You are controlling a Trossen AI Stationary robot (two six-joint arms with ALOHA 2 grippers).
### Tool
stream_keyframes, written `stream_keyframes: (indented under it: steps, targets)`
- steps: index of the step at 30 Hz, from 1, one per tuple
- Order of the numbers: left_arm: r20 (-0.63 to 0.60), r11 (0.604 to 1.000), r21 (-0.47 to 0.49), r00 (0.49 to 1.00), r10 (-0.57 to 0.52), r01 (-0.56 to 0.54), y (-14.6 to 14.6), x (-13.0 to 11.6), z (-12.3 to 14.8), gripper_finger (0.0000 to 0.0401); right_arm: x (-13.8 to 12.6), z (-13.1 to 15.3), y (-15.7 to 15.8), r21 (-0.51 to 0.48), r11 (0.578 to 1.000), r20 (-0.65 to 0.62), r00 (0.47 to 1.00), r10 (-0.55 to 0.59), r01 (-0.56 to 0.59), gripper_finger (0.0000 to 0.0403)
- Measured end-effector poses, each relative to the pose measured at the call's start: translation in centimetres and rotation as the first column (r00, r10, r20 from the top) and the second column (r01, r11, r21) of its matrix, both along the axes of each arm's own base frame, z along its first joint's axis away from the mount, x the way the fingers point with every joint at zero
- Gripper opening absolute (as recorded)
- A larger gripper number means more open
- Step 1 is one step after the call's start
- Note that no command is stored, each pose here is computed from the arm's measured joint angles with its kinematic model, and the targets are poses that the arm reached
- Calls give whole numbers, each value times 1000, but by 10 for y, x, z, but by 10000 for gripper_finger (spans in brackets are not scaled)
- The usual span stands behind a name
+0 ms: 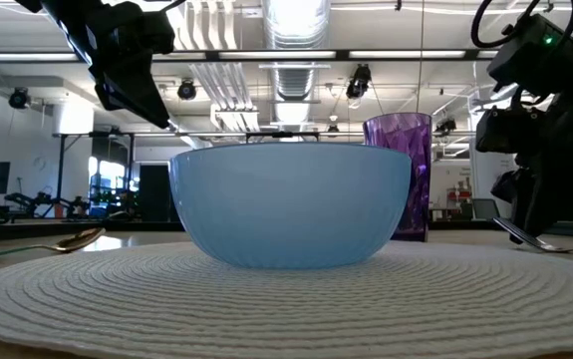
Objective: Pick & Place Utensil
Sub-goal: Put the pink fork in the blue bowl
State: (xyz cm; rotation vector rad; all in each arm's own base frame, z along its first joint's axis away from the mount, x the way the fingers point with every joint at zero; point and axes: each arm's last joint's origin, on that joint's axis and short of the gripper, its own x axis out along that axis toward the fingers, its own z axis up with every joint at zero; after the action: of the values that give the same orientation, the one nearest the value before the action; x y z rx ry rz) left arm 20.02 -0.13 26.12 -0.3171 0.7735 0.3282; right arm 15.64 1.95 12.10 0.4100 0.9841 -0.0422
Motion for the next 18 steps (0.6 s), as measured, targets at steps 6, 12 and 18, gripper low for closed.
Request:
stream_keyframes:
  steps: [6, 12, 18]
  targets:
    - [0, 1000, 0, 1000, 0, 0, 0, 0, 0, 81, 0, 0, 0, 40, 998, -5, 998, -56, 57, 150]
    - [0, 1000, 0, 1000, 0, 0, 0, 0, 0, 81, 1, 0, 0, 73, 991, -17, 993, -113, 114, 150]
    - [0, 1000, 0, 1000, 0, 0, 0, 0, 0, 81, 1, 0, 0, 78, 989, -19, 993, -120, 121, 128]
